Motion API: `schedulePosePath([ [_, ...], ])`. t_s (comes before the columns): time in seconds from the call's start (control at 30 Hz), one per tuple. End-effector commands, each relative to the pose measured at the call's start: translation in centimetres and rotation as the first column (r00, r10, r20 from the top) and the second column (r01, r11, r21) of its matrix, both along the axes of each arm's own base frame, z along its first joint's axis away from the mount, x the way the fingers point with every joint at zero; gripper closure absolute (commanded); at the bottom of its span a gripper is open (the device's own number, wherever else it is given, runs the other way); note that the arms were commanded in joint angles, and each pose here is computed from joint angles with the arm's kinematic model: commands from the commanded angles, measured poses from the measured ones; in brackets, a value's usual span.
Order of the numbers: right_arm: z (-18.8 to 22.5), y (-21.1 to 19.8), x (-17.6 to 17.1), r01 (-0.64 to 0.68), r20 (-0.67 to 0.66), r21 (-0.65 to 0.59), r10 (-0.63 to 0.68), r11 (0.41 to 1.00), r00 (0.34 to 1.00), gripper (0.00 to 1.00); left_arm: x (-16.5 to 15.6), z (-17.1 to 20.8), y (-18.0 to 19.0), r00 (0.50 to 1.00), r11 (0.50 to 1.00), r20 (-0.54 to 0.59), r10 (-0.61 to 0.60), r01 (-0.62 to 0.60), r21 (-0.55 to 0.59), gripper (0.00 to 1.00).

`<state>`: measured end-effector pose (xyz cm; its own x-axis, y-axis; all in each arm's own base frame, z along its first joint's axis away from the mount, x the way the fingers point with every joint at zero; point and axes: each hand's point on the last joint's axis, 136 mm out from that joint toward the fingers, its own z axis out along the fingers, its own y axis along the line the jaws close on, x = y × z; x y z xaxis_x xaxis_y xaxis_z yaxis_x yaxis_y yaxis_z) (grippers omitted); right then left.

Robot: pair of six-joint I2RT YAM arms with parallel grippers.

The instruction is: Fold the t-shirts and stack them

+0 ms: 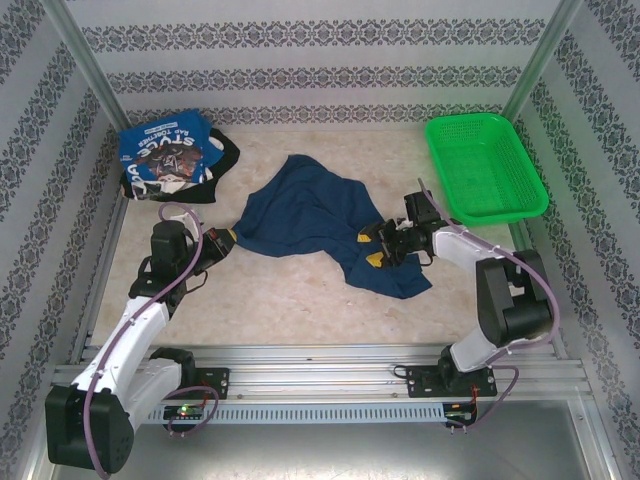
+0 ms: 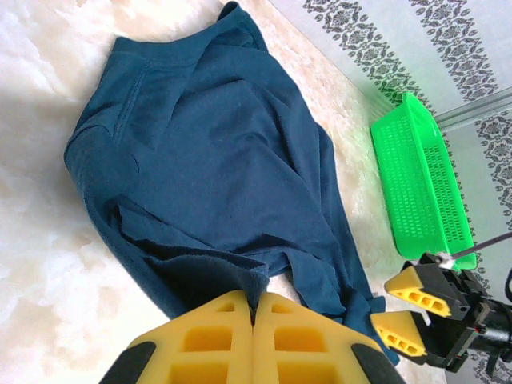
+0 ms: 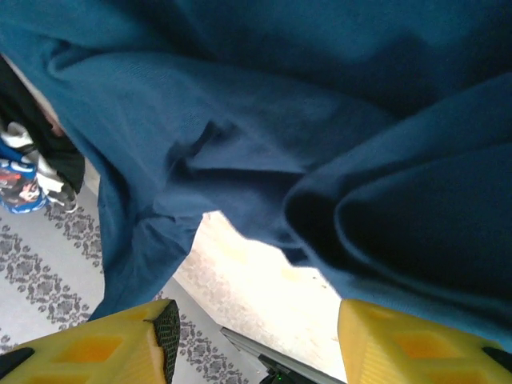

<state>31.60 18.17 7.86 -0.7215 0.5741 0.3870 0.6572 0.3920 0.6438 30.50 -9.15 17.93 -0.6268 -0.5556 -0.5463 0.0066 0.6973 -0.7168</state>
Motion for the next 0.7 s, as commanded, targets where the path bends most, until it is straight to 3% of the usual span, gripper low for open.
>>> schedulePosePath([
  [0.0, 0.3, 0.7, 0.9, 0.019, -0.015, 0.016, -0.018, 1.000, 1.000, 0.44, -0.3, 0.7, -0.6, 0.999, 0.999, 0.036, -0.040, 0.040, 0.012, 1.00],
  [0.47, -3.7, -0.2, 0.4, 0.006, -0.125, -0.042, -0.011, 0.999, 0.992, 0.48, -0.5, 0.4, -0.7, 0.998, 0.998, 0.035, -0.050, 0.049, 0.026, 1.00],
  [0.67, -4.9, -0.7, 0.2, 0.011, -0.146, -0.062, -0.020, 0.998, 0.989, 0.56, -0.6, 0.3, -0.6, 0.998, 0.998, 0.032, -0.048, 0.048, 0.027, 1.00],
])
